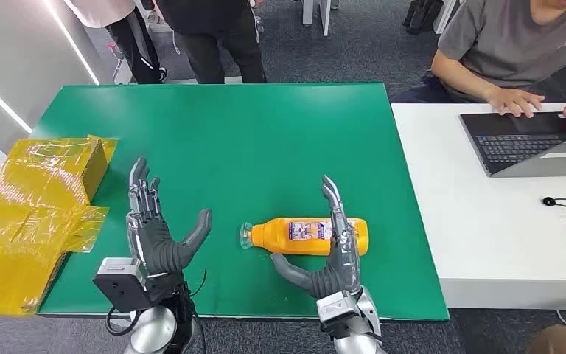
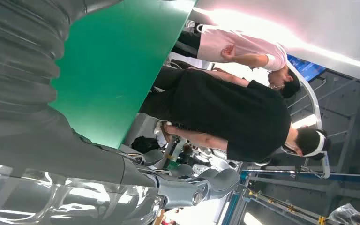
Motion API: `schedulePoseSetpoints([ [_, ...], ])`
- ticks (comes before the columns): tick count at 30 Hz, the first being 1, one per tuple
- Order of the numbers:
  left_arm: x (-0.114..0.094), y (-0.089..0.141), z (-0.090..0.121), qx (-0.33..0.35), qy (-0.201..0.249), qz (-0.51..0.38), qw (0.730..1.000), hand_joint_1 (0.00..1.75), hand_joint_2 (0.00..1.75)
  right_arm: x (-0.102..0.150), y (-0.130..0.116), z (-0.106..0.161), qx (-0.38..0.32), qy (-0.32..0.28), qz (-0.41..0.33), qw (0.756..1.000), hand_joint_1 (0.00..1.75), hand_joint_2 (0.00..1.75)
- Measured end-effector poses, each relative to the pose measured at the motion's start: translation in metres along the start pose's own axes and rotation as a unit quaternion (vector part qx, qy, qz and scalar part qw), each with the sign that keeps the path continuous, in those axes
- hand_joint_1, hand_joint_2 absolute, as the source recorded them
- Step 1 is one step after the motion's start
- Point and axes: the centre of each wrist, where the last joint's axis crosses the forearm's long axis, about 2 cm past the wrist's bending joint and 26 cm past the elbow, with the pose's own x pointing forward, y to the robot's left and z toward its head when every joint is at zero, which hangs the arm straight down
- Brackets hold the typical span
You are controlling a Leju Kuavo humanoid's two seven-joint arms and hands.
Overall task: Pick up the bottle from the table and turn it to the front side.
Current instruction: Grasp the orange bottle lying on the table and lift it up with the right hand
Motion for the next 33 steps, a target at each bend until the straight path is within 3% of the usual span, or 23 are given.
schedulePoseSetpoints([
  [7, -0.001, 0.000, -0.003, -0.002, -0.004, -0.001, 1.000, 0.00, 1.75, -0.001, -0.004, -0.007, 0.025, -0.005, 0.044, 0.999, 0.00, 1.75],
  [14, -0.001, 0.000, -0.005, -0.003, -0.007, -0.004, 1.000, 0.00, 1.75, -0.014, -0.025, -0.037, 0.145, 0.029, 0.172, 0.974, 0.00, 1.75],
  [19, -0.001, 0.000, -0.006, -0.011, -0.011, -0.002, 1.000, 0.00, 1.75, -0.038, -0.042, -0.057, 0.262, 0.090, 0.260, 0.925, 0.00, 1.75],
  [33, 0.000, -0.004, -0.009, -0.030, -0.014, 0.019, 0.999, 0.00, 1.75, -0.084, -0.097, -0.079, 0.423, 0.167, 0.361, 0.814, 0.00, 1.75],
])
